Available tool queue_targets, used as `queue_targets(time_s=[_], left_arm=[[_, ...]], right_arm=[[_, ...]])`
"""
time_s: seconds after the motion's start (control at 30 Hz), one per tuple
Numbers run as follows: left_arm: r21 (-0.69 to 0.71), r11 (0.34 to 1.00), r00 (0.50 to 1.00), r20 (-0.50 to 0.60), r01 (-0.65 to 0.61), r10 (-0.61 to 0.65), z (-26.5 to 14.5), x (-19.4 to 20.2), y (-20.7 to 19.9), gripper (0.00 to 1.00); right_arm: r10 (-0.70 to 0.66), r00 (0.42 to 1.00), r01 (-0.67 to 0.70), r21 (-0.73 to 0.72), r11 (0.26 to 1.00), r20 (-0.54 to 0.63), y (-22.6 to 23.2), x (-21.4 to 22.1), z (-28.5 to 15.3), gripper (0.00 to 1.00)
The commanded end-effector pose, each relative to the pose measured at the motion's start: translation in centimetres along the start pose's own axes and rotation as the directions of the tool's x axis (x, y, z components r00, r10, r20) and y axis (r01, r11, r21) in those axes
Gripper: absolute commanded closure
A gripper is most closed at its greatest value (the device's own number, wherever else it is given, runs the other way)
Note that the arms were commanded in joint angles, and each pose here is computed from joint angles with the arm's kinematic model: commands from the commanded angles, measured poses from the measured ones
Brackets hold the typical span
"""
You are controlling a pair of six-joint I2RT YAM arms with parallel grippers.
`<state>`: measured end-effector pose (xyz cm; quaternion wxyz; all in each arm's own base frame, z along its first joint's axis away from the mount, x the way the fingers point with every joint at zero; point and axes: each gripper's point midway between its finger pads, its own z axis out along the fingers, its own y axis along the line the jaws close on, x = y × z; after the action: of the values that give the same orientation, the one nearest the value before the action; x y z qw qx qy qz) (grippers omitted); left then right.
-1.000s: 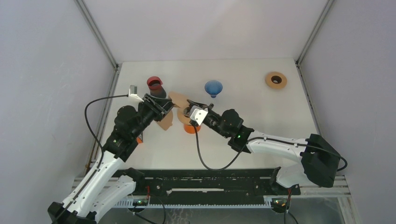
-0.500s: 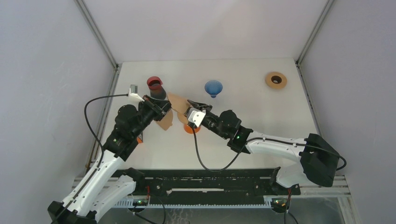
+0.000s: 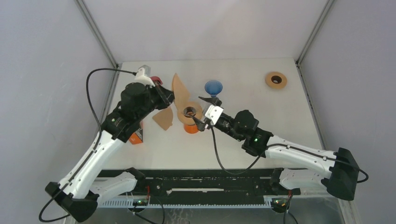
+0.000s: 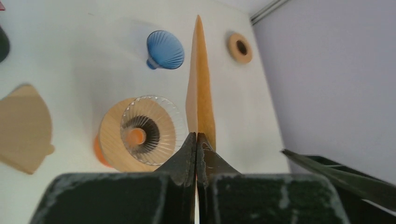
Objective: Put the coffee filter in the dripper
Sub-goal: Place the coffee filter in the coffee dripper.
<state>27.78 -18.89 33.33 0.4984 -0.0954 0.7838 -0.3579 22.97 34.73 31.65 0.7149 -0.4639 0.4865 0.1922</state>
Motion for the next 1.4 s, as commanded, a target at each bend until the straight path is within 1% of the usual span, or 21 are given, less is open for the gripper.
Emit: queue_targets(time_s=[0.0,0.07,0.17,0.27,0.37,0.47,0.57,0.7,0.93,1.03,1.23,1.37], left_arm=[[-0.111,0.966,0.971,-0.086,-0.232,0.223,-0.1,0.1,0.6,1.00],[-0.151,0.945,0.955,-0.115,-0.289,0.274,0.0,0.2,0.8,1.00],[-0.200,0.909,0.929,-0.143,-0.366,0.342,0.0,0.2,0.9,1.00],[-0.217,0.878,0.903,-0.167,-0.426,0.396,0.3,0.4,0.6,1.00],[-0.241,0.839,0.872,-0.188,-0.488,0.453,0.5,0.6,0.5,1.00],[-0.251,0.795,0.832,-0.209,-0.553,0.513,0.7,0.9,0.1,1.00],[-0.260,0.752,0.796,-0.210,-0.605,0.568,1.0,1.2,-0.5,1.00],[-0.276,0.680,0.733,-0.206,-0.679,0.648,1.1,1.4,-1.2,1.00],[-0.312,0.572,0.642,-0.211,-0.759,0.737,1.4,1.4,-2.0,1.00],[-0.318,0.558,0.631,-0.204,-0.766,0.749,1.4,1.3,-2.3,1.00],[-0.306,0.562,0.626,-0.182,-0.769,0.758,1.5,1.5,-3.2,1.00],[-0.308,0.542,0.609,-0.191,-0.782,0.770,1.7,1.9,-3.4,1.00]], right_arm=[[0.170,0.985,-0.170,0.016,0.985,0.015,-0.9,-1.4,-1.4,0.20],[0.232,0.973,-0.233,0.036,0.972,0.014,-1.8,-1.8,-1.8,0.19],[0.333,0.943,-0.331,0.083,0.940,-0.018,-3.2,-1.7,-2.1,0.18],[0.436,0.897,-0.426,0.128,0.896,-0.071,-4.4,-1.5,-2.1,0.18],[0.514,0.849,-0.491,0.177,0.853,-0.121,-5.0,-0.8,-1.8,0.18],[0.589,0.797,-0.558,0.211,0.802,-0.130,-5.6,-0.4,-1.6,0.17],[0.664,0.739,-0.626,0.249,0.739,-0.114,-6.8,-0.1,-1.4,0.16],[0.731,0.674,-0.690,0.262,0.674,-0.105,-7.7,-0.1,-1.0,0.16],[0.791,0.605,-0.753,0.253,0.607,-0.096,-8.1,0.1,0.1,0.16],[0.815,0.570,-0.779,0.249,0.575,-0.101,-7.9,0.5,0.4,0.16],[0.847,0.521,-0.817,0.227,0.530,-0.106,-7.5,1.0,1.2,0.16],[0.866,0.491,-0.843,0.198,0.500,-0.098,-7.3,0.9,1.8,0.16]])
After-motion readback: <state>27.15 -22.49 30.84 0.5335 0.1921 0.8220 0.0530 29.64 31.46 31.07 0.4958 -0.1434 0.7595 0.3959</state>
